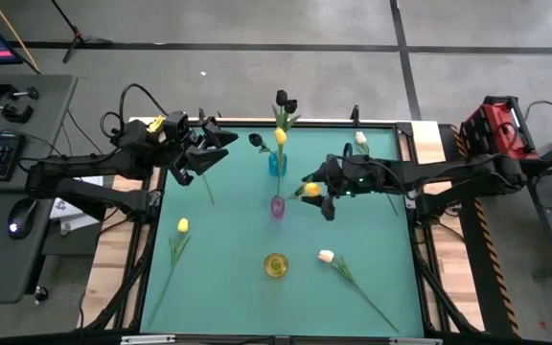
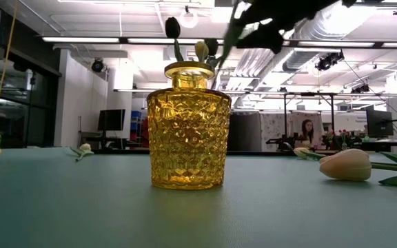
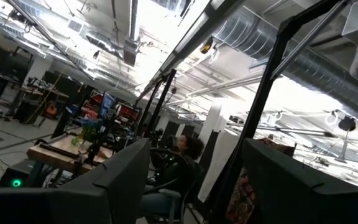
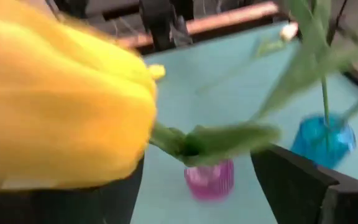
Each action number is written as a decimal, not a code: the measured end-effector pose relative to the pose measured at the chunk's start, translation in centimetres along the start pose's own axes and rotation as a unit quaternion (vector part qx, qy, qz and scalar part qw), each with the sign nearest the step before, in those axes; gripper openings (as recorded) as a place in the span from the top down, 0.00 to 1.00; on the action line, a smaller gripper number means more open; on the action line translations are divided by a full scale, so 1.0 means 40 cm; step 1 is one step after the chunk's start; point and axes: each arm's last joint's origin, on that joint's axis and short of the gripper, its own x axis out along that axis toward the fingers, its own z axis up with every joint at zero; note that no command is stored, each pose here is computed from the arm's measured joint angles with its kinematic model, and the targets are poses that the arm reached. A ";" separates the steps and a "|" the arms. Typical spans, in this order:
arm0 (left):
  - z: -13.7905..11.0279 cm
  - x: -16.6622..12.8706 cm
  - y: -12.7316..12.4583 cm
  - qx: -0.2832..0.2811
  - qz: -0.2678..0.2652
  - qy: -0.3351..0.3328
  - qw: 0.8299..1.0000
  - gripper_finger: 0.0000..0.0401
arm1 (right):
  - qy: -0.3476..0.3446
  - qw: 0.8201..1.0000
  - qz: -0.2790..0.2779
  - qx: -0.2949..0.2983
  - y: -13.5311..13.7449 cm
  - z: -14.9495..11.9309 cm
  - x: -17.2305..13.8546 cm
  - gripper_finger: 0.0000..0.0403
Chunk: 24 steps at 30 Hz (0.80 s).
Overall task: Sort flowers into vase by color
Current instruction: Put the top yellow tulip into the violet vase, then put the yellow tulip into the violet vase
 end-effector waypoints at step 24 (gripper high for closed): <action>-0.006 0.000 0.003 0.004 0.007 0.013 1.000 0.39 | 0.250 0.949 0.095 0.164 0.022 -0.089 -0.141 0.27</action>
